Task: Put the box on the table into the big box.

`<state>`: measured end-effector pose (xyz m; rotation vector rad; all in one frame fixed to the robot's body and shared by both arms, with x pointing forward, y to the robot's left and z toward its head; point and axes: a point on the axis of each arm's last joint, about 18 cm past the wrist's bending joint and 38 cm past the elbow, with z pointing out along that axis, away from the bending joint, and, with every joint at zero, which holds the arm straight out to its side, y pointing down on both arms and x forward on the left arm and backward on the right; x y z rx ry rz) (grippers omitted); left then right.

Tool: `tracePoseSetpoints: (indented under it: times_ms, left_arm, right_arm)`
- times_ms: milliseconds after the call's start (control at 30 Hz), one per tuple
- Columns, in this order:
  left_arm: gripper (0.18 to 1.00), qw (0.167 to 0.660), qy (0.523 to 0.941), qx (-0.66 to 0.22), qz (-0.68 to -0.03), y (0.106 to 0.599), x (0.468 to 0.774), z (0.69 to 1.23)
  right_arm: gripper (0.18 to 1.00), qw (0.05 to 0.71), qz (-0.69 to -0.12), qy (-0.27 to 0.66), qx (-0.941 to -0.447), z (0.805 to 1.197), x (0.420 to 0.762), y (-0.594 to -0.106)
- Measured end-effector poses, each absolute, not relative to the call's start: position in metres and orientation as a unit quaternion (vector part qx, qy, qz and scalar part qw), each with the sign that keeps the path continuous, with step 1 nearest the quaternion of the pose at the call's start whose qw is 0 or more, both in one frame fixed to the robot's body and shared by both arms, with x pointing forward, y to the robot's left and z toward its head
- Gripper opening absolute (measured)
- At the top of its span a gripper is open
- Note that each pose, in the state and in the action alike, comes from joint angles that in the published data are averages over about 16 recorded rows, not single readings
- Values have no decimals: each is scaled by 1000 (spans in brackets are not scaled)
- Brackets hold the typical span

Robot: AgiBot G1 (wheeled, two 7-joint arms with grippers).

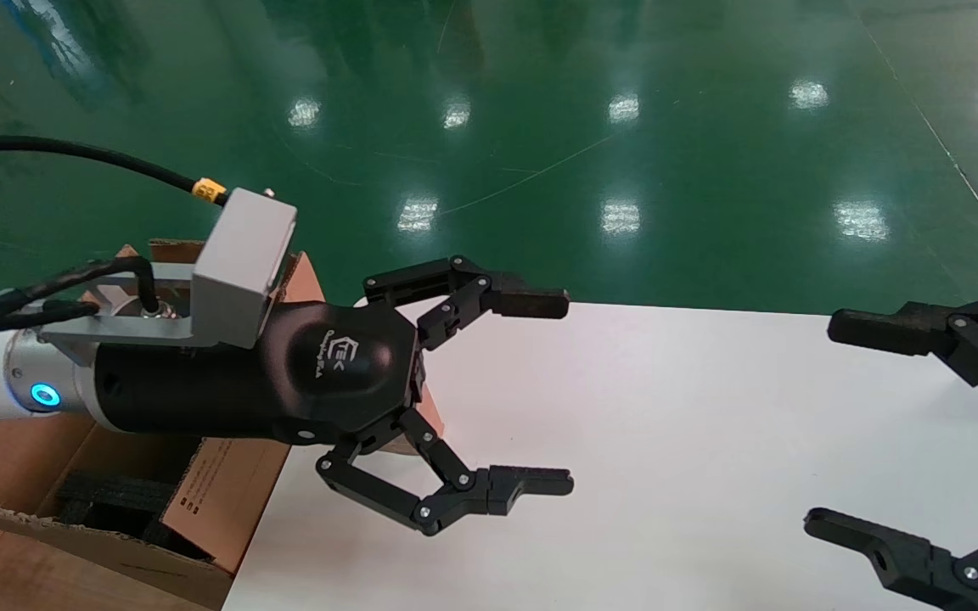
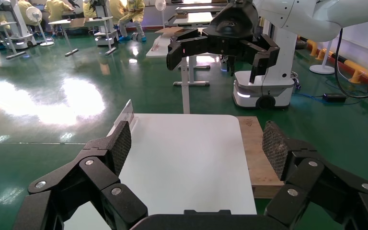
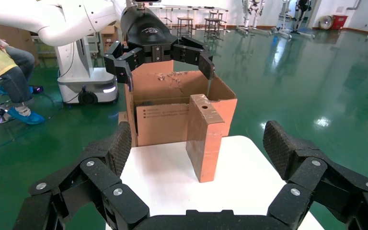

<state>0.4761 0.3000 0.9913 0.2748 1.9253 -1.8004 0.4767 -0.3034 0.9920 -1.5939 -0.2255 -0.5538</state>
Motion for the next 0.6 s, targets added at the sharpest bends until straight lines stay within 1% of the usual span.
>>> tracePoseSetpoints:
  times_ms: [333, 600]
  left_arm:
    - [1001, 245, 711, 97, -652, 301, 479, 987]
    - [1001, 259, 739, 90, -616, 307, 486, 976]
  right_arm:
    - [1001, 659, -245, -100, -704, 992, 477, -303]
    - [1001, 659, -245, -100, -704, 992, 477, -303]
